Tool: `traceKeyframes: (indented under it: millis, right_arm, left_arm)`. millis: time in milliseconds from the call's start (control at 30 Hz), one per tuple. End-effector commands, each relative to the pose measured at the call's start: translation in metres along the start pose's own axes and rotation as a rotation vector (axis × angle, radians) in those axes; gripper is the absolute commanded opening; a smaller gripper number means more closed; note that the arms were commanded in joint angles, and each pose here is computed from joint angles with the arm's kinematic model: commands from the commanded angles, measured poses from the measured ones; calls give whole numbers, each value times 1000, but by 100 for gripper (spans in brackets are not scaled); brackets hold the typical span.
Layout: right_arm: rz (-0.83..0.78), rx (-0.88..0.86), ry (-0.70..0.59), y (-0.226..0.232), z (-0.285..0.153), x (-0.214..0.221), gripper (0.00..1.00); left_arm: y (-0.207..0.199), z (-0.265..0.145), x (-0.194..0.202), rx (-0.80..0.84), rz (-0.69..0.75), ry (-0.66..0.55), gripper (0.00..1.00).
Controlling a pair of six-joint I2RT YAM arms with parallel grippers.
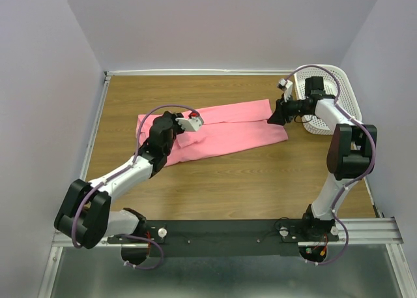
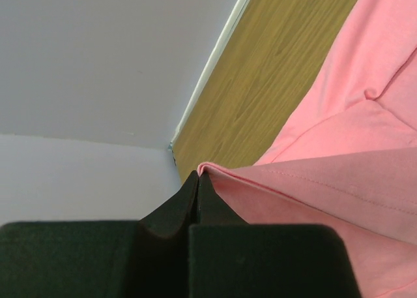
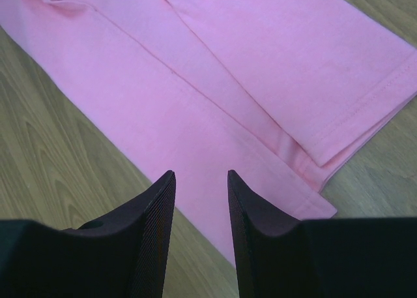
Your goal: Fold and stack the t-shirts
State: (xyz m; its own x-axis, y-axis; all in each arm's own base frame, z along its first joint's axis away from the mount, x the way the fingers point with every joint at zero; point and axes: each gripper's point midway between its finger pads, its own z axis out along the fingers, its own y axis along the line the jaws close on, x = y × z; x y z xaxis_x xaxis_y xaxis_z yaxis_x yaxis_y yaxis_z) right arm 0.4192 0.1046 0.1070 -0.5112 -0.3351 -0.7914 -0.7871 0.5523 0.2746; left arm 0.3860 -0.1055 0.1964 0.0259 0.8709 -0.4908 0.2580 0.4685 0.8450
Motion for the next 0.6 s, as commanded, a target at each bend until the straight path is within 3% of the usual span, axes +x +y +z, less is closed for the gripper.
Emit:
traceKeyframes:
  millis: [0,567]
  right_arm:
    - [-24,-23,-31,10,-5,-9,45]
    - [-27,-22,-27,11,-5,-10,46]
  left_arm:
    - [14,13,-16,-6,39,-74,0]
    - [-1,41,-15,57,100,-82,0]
